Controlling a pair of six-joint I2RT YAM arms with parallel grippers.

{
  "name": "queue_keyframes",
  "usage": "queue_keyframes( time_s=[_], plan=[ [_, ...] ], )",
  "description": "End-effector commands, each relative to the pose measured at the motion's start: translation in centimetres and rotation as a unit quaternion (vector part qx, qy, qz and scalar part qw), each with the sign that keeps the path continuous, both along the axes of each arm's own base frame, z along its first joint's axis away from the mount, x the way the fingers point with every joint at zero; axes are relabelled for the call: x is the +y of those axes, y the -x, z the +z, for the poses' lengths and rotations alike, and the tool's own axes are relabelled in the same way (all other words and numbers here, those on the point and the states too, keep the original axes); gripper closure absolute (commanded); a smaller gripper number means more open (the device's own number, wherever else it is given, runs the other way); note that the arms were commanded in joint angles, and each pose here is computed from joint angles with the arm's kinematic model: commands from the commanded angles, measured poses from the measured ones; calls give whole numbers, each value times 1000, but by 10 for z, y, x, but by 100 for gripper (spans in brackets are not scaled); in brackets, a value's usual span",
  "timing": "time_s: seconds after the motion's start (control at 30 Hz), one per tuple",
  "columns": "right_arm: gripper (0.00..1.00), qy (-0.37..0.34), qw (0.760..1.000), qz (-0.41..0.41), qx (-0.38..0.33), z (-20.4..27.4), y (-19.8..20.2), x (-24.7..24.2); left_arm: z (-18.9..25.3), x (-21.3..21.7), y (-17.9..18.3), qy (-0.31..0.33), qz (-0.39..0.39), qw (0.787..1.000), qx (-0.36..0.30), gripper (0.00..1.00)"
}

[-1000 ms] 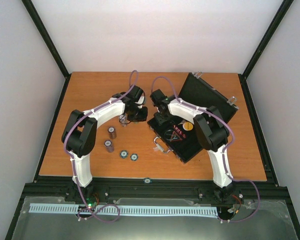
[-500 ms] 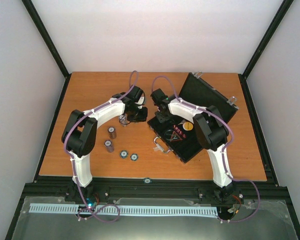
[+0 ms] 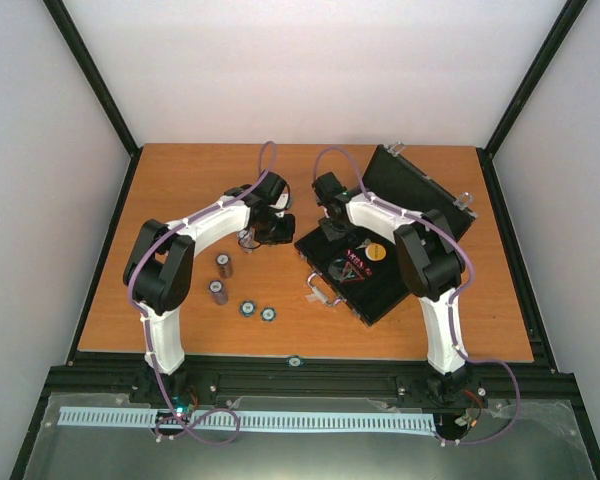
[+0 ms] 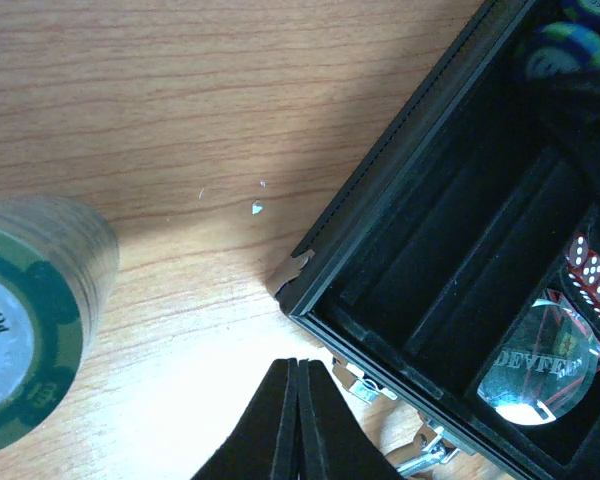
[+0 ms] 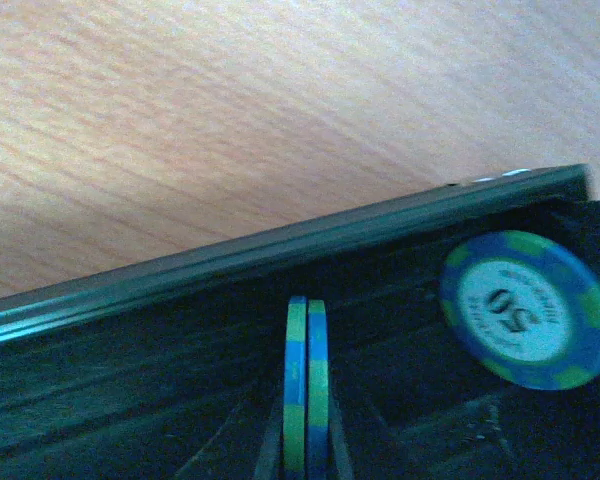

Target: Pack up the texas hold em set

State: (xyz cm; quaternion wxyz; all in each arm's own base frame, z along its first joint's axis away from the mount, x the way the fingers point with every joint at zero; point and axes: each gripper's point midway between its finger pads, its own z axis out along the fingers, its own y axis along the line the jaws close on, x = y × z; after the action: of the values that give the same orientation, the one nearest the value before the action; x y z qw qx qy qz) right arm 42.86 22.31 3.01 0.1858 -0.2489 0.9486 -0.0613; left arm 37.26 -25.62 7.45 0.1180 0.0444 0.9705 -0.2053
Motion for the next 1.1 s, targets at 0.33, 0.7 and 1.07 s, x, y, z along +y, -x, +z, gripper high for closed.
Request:
queue_keyframes(
  time_s=[0.33,0.7,1.07],
  plan=[
    [89,-7,999,-39,-26,17,-28,-40,1,-4,-9,12,1,1000,-3,99],
    [53,15,998,-56,-23,11,-36,-55,0,-4,-5,11,-2,1000,-1,99],
    [51,32,995,-70,-58,37,-44,-64,0,-4,-5,13,-5,1000,-2,99]
  ],
)
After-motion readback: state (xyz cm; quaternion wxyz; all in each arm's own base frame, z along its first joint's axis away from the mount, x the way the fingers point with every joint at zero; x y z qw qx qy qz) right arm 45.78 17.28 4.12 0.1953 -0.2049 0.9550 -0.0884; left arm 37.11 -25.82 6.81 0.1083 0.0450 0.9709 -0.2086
